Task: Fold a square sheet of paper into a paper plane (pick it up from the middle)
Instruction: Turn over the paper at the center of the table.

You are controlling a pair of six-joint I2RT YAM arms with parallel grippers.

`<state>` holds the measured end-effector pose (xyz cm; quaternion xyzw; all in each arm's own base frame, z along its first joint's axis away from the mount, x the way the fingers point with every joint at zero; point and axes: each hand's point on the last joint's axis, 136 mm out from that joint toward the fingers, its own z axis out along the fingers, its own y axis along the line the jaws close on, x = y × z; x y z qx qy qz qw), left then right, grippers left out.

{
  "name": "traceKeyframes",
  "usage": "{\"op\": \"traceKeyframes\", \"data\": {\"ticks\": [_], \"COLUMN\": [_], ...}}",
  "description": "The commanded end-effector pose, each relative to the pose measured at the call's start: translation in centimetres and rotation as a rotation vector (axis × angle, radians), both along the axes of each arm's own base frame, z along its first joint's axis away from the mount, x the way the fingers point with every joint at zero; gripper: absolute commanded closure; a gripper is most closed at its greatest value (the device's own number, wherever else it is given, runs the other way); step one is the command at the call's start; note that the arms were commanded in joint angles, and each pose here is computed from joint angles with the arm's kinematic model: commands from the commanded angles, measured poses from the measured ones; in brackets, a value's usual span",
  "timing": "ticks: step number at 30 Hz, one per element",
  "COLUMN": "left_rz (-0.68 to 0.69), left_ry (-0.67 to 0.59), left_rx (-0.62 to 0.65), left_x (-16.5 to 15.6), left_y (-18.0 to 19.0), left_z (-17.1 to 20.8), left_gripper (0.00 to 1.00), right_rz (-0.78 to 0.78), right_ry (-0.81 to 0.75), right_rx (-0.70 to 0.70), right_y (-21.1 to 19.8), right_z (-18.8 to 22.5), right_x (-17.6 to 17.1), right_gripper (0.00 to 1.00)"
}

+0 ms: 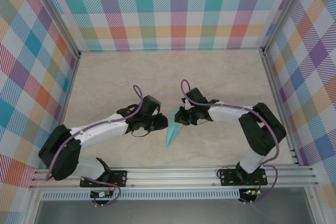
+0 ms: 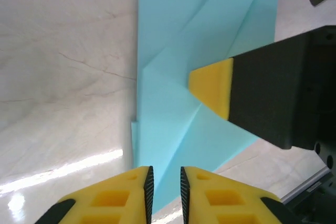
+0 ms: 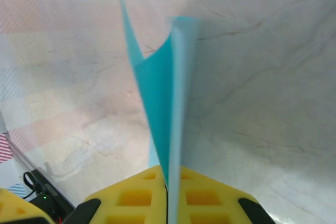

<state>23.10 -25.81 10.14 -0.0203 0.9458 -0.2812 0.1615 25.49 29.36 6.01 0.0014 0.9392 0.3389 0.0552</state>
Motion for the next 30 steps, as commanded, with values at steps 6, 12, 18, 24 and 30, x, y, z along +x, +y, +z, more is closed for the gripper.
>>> {"op": "traceKeyframes", "data": {"ticks": [6, 12, 18, 24, 30], "left_rz": [0.242, 0.325, 0.342, 0.361, 0.393], "left_ry": [-0.035, -0.044, -0.039, -0.036, -0.042], "left_rx": [0.137, 0.108, 0.105, 0.100, 0.094], "left_x": [-1.1, -1.9, -2.4, -2.7, -3.1], "left_y": [7.7, 9.8, 10.5, 10.9, 11.6], "left_z": [-0.5, -0.7, -0.9, -1.0, -1.1], "left_gripper": [0.68, 0.63, 0.60, 0.60, 0.57], "right_rz": [0.163, 0.215, 0.262, 0.300, 0.302], "right_ry": [-0.199, -0.247, -0.185, -0.123, -0.015], "right_rx": [-0.524, -1.082, -1.177, -1.192, -0.922], "right_y": [-6.9, -11.6, -8.4, -3.5, 2.6], "right_z": [6.5, 9.4, 5.5, 1.5, -1.3], "right_x": [-0.2, 1.0, 1.0, 0.3, -1.6], "right_gripper": [0.91, 0.92, 0.93, 0.85, 0.77]}}
